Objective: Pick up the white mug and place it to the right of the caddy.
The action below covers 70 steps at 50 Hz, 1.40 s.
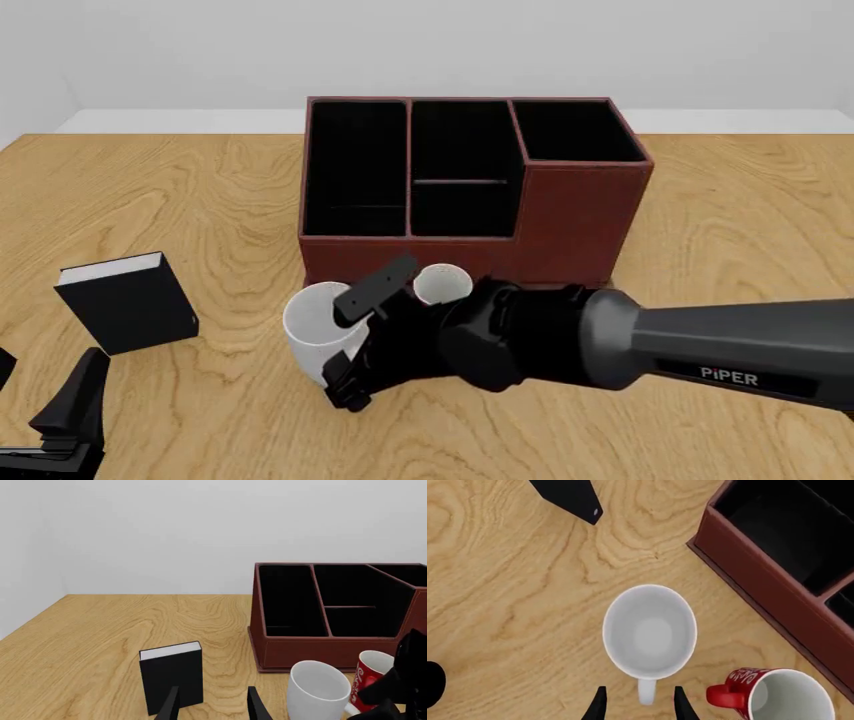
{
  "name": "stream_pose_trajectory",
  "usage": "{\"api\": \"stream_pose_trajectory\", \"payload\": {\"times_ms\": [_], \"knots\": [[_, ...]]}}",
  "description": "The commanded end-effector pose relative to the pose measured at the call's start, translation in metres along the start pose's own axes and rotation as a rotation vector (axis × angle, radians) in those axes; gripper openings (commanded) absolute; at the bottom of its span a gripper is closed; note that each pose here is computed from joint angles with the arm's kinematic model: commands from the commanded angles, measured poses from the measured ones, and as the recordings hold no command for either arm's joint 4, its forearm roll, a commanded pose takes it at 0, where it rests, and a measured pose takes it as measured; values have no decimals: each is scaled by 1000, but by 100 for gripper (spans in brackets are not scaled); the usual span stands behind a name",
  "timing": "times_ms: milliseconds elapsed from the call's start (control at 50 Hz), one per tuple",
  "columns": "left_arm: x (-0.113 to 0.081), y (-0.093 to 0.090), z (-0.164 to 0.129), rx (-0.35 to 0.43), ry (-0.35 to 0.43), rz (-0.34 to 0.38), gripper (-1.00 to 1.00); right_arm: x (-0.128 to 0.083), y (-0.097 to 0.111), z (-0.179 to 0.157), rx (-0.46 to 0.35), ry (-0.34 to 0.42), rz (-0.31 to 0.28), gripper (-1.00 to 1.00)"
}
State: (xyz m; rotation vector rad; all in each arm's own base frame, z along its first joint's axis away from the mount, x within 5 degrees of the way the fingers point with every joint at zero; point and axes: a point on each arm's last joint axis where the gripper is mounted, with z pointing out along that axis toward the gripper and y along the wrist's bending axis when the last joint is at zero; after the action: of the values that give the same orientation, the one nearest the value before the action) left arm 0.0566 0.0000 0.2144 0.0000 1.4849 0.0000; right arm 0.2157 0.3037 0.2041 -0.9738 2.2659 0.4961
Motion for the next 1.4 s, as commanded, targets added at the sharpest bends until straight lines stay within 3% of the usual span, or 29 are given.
{"api": "stream_pose_trajectory", "payload": {"times_ms": [20, 900, 920, 1400], "knots": [[0, 0, 0, 0, 0, 0, 100, 4, -1, 7, 3, 12, 12, 100], [0, 0, 0, 0, 0, 0, 100, 12, 1, 20, 1, 33, 35, 100], [0, 0, 0, 0, 0, 0, 100, 11, 0, 18, 2, 29, 36, -100], [0, 0, 0, 0, 0, 0, 100, 10, -3, 11, 4, 15, -11, -100]]}}
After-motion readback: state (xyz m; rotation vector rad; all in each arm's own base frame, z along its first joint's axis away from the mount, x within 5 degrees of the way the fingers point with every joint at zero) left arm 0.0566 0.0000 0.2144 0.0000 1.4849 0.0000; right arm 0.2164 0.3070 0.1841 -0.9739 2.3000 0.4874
